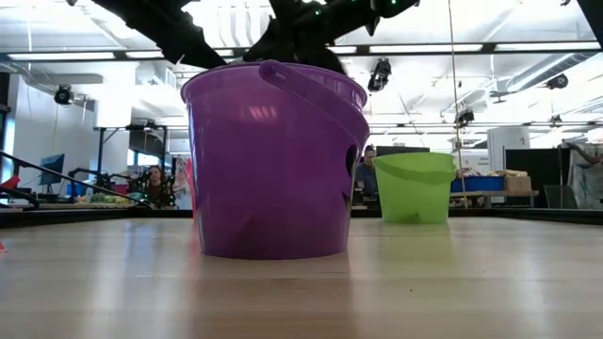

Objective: Sort candy
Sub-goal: Put the white-blue chocolate into the green bucket

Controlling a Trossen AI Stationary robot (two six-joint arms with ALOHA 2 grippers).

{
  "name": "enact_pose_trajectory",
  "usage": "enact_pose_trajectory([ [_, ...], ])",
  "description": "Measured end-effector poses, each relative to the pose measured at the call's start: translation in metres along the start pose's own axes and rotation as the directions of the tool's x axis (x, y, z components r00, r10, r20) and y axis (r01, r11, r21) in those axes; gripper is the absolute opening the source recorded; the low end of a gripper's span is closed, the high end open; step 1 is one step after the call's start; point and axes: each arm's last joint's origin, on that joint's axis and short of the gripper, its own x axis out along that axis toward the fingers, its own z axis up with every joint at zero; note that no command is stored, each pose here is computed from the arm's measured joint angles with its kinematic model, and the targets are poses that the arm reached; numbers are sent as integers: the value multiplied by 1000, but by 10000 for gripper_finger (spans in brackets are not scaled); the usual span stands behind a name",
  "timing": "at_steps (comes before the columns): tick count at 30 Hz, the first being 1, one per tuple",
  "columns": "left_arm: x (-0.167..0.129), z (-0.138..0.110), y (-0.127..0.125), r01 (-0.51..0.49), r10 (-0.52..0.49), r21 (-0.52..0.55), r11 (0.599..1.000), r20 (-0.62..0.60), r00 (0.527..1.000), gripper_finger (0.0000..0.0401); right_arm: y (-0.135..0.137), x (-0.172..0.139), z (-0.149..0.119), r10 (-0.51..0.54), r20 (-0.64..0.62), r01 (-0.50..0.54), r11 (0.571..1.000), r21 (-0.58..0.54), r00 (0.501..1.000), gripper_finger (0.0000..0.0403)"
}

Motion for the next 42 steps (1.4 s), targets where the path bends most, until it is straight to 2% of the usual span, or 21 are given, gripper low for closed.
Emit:
enact_pose_trajectory([
  [2, 0, 0, 0, 2, -2, -4, 1000, 0, 1000, 2, 0, 0, 0, 0, 1, 0, 1000, -10, 1000, 29],
  [7, 0, 0, 0, 2, -2, -11, 1000, -1, 1000, 31, 0, -2, 1, -1, -3, 1, 1000, -3, 1000, 29],
  [9, -1, -2, 0, 5, -6, -49, 999, -13, 1000, 50, -1, -5, 2, -9, -17, 9, 1000, -4, 1000, 29],
  [12, -3, -8, -1, 28, -37, -140, 990, -64, 997, 78, -7, -14, 0, -45, -97, 47, 999, 16, 994, 29],
  [15, -3, -16, -1, 55, -88, -249, 967, -122, 989, 96, -23, -25, -4, -170, -253, 188, 981, 49, 952, 29],
  [16, -4, -19, -2, 58, -103, -278, 959, -148, 984, 99, -28, -31, -8, -233, -325, 259, 965, 40, 917, 29],
  [18, -5, -23, -3, 60, -124, -322, 945, -181, 976, 103, -39, -44, -12, -375, -448, 417, 909, -6, 811, 29],
  [21, -6, -28, -4, 62, -151, -365, 929, -221, 964, 104, -55, -68, -19, -563, -580, 644, 761, -85, 589, 29],
  [24, -6, -29, -6, 82, -188, -408, 909, -227, 956, 104, -72, -92, -27, -587, -707, 782, 618, -76, 395, 29],
  [25, -6, -29, -6, 84, -193, -419, 904, -227, 955, 104, -77, -97, -30, -575, -739, 807, 586, -72, 352, 29],
  [27, -7, -30, -6, 88, -204, -432, 897, -228, 952, 104, -84, -104, -36, -553, -781, 831, 550, -81, 290, 29],
  [29, -7, -30, -6, 86, -204, -439, 894, -228, 952, 102, -86, -104, -41, -547, -793, 837, 540, -88, 270, 29],
  [32, -7, -30, -6, 82, -204, -450, 890, -230, 952, 97, -89, -101, -47, -545, -794, 838, 539, -87, 268, 29],
  [34, -7, -31, -6, 62, -205, -491, 869, -244, 948, 94, -90, -100, -50, -547, -792, 839, 538, -84, 272, 31],
  [39, -15, -34, 3, -13, -211, -688, 726, -241, 947, 77, -92, -98, -58, -542, -801, 839, 536, -95, 255, 66],
  [42, -24, -32, 10, 3, -213, -725, 688, -198, 957, 69, -92, -97, -59, -542, -800, 836, 540, -98, 256, 93],
])
